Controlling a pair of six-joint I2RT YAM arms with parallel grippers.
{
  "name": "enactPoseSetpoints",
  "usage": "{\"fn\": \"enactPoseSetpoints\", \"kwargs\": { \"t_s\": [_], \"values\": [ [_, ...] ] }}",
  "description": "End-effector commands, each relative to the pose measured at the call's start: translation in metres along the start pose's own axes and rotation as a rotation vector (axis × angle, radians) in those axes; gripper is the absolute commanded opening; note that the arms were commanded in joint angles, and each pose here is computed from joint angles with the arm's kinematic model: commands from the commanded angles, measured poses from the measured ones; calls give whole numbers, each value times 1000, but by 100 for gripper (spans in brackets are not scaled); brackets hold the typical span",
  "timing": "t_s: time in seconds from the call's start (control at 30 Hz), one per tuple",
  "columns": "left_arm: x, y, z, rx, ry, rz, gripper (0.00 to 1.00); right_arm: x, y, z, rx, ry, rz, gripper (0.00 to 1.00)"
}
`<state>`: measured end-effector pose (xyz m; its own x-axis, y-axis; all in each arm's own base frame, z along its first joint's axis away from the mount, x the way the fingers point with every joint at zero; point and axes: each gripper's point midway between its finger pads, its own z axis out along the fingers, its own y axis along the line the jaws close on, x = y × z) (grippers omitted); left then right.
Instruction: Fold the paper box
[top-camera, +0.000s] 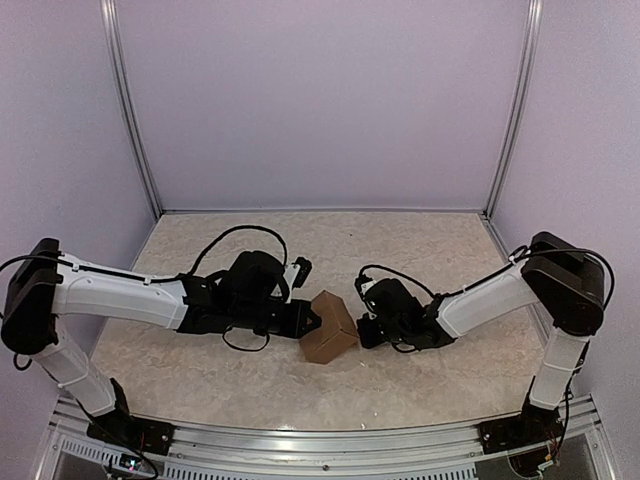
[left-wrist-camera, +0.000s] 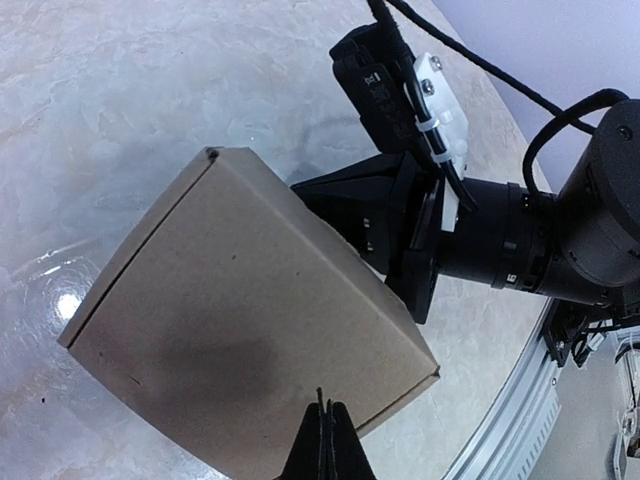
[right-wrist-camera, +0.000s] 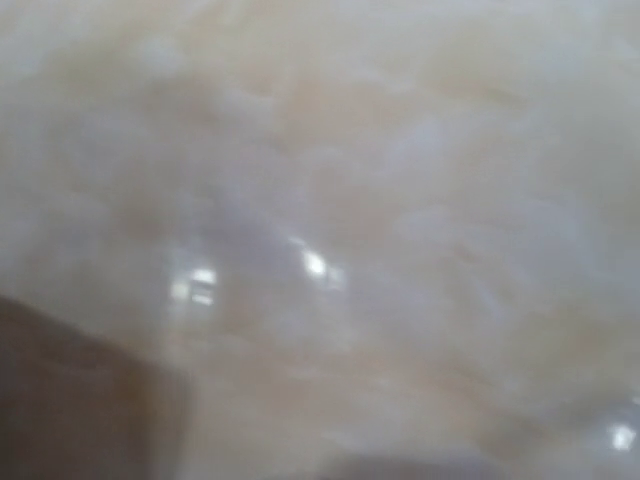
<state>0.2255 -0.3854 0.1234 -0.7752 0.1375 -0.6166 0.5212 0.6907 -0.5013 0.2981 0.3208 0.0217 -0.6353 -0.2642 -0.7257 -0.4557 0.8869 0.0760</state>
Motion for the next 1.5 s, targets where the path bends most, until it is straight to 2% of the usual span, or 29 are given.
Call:
{"fn": "enactPoseSetpoints", "kwargs": {
  "t_s": [0.0,0.37,0.5,0.6,0.63,0.77,0.87,0.9,0.93,0.97,1.0,1.27,1.47],
  "values": [
    [-1,-6,6,12,13,10,0,22,-33,-13,156,90,-98,0],
    [-9,8,-2,-49,-6,25,0,-19,-49,-63,220,-20,-117,0],
    [-21,16,-14,-88,-40,27,2,-34,-49,-78,215,-60,-107,6],
    [-30,29,-23,-139,-65,24,19,-44,-49,-88,212,-92,-100,14],
    [-34,31,-28,-146,-75,26,27,-47,-49,-92,209,-103,-99,17],
    [-46,43,-43,-194,-99,30,56,-58,-51,-103,213,-140,-103,38],
    [-56,50,-57,-229,-131,30,76,-65,-54,-112,224,-154,-100,64],
    [-60,54,-63,-243,-144,27,89,-66,-55,-115,225,-158,-98,71],
    [-62,57,-67,-253,-148,27,97,-68,-57,-118,229,-163,-97,82],
    [-66,58,-73,-259,-161,24,99,-70,-59,-121,233,-169,-97,97],
    [-69,61,-78,-270,-168,23,99,-71,-62,-124,239,-172,-92,99],
    [-95,90,-131,-413,-230,8,99,-82,-93,-146,300,-182,-46,100],
    [-111,129,-176,-536,-278,-57,99,-84,-133,-158,277,-130,103,100]
  ]
}}
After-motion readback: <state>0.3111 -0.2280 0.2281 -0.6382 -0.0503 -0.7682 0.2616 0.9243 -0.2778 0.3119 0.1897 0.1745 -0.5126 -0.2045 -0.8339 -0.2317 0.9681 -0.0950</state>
